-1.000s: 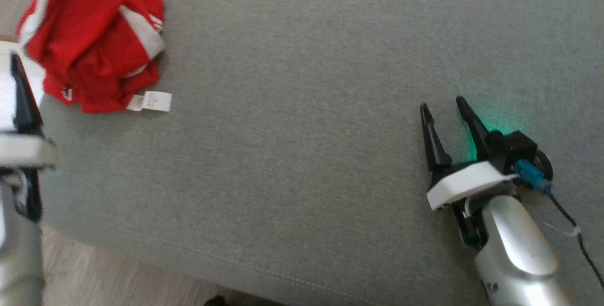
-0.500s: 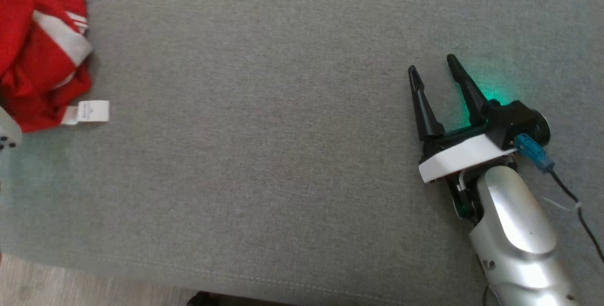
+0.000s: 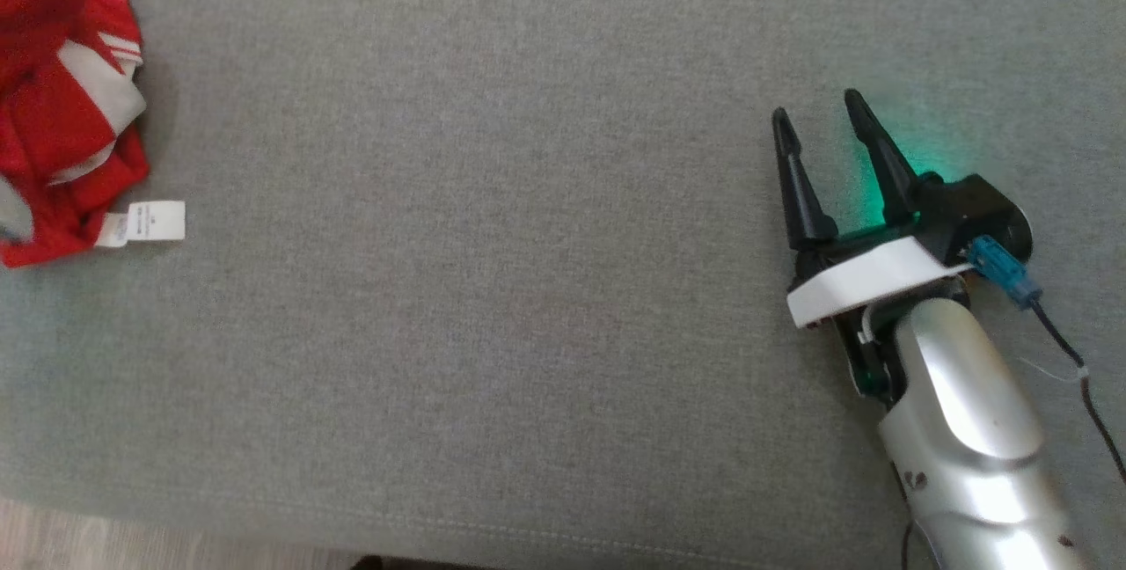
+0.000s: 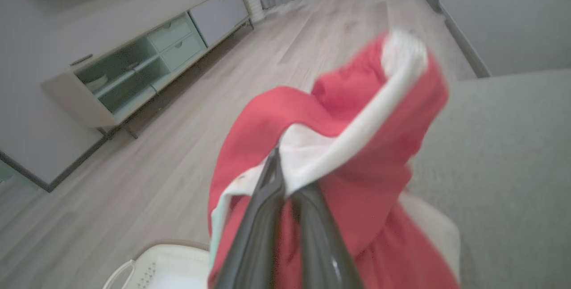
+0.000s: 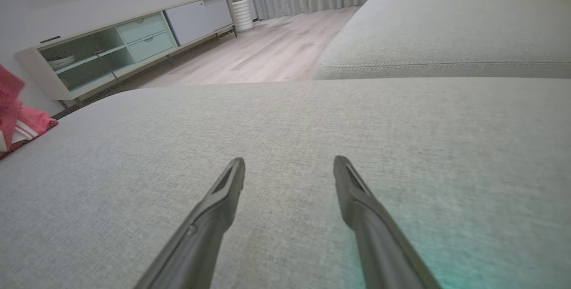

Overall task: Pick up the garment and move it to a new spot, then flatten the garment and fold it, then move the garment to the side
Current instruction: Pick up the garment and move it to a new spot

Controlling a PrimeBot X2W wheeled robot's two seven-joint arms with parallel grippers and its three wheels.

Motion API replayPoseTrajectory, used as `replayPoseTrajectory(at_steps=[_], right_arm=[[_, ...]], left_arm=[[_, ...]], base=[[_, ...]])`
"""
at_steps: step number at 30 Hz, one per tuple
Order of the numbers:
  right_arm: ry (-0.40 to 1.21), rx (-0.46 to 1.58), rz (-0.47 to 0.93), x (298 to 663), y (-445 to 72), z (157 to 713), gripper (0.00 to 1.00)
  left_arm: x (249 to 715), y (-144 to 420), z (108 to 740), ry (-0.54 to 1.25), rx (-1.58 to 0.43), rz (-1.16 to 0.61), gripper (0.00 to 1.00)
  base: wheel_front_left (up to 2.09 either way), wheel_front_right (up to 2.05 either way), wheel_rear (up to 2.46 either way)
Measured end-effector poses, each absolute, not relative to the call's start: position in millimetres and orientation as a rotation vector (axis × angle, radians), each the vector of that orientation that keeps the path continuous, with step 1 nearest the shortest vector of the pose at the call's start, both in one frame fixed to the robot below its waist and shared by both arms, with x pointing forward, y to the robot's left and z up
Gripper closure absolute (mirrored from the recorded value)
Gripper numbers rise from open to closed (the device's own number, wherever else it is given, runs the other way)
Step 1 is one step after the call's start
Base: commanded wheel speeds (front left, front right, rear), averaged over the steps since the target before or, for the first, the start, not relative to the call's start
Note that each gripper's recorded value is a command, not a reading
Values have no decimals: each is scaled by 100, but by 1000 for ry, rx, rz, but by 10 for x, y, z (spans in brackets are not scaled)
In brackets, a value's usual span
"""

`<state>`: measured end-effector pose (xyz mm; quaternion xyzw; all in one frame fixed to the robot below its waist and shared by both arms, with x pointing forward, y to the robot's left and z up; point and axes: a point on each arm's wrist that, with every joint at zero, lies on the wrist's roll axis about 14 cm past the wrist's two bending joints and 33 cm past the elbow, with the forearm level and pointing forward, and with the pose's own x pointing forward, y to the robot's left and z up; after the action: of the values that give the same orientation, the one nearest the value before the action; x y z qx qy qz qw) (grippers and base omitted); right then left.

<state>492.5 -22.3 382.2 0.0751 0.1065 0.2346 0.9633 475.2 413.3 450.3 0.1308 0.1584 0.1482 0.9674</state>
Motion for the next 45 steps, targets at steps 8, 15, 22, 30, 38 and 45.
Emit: replayPoseTrajectory(at_steps=[8,15,22,30,38,45], right_arm=[[252,155,417,4686,-452,3861,0],[210,199,352,4523,-695,4118,0],[143,215,264,4428,-1049,4382,0],[121,204,183,4257,-1381,4481,0],[106,198,134,4194,-1559,4536,0],[107,216,139,4114,-1508,4533,0]], left_arm=[[5271,3611,5910,-95,372,148,100],[5470,2601,6322,-279,295,-64,100],[5506,1180,6054,-283,75,-346,100],[5220,-14,5442,-138,-50,-595,65],[4815,-226,4702,78,-99,-637,0],[4612,418,4461,141,-143,-416,0]], base=[[0,0,0],[0,0,0],[0,0,0],[0,0,0],[0,0,0],[0,0,0]])
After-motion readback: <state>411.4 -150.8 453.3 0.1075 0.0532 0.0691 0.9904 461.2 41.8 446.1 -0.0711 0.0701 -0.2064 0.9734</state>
